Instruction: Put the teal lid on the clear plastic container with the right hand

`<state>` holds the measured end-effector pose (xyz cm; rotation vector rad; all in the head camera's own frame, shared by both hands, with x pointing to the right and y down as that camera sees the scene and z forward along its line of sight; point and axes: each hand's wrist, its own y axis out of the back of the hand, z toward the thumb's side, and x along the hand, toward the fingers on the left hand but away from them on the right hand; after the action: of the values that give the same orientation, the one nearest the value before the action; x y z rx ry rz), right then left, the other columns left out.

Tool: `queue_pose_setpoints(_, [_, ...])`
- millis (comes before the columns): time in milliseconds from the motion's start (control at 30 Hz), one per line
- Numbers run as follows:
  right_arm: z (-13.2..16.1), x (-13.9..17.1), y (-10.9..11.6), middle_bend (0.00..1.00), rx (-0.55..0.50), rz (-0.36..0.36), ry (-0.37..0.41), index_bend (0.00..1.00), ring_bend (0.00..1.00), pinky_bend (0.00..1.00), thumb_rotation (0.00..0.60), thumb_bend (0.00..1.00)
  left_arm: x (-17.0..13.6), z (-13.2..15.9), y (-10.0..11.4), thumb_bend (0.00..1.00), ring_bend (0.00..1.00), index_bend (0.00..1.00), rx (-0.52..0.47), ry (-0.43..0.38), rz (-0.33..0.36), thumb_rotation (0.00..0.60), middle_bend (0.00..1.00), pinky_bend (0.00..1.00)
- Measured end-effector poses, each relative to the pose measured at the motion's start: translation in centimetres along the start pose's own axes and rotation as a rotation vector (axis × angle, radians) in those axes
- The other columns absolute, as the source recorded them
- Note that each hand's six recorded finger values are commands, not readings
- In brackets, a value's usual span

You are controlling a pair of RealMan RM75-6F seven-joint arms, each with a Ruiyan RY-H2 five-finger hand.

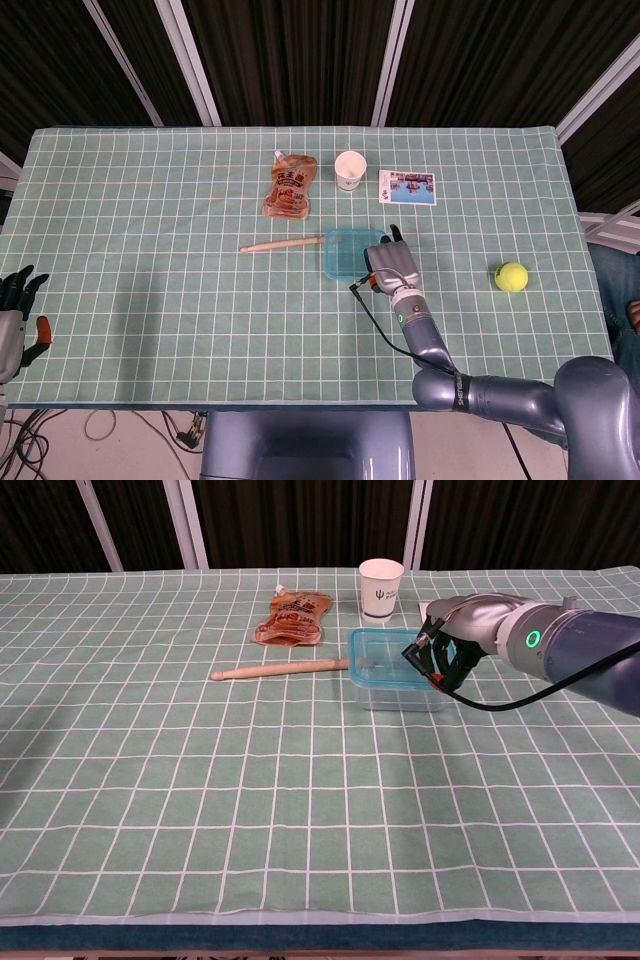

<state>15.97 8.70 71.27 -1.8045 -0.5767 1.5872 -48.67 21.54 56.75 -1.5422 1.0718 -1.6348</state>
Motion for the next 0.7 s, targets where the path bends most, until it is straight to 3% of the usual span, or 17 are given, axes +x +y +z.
queue_pose_setpoints(300, [0.4,0.0,0.8,0.58,-0.015,-0.026,0.005,0.7,0.25,0.0,0.6,0.48,0.0,0.1,0.1,0.66,0.0,0.11,-0.002,-0.003,0.002,0.6,0.0,0.0])
queue_pose_setpoints(700, [0.1,0.3,6.1,0.58,-0.07,-0.126,-0.005,0.71,0.25,0.0,0.6,0.48,0.0,0.0,0.1,0.66,0.0,0.11,-0.007,0.002,-0.003,0.6,0.0,0.0])
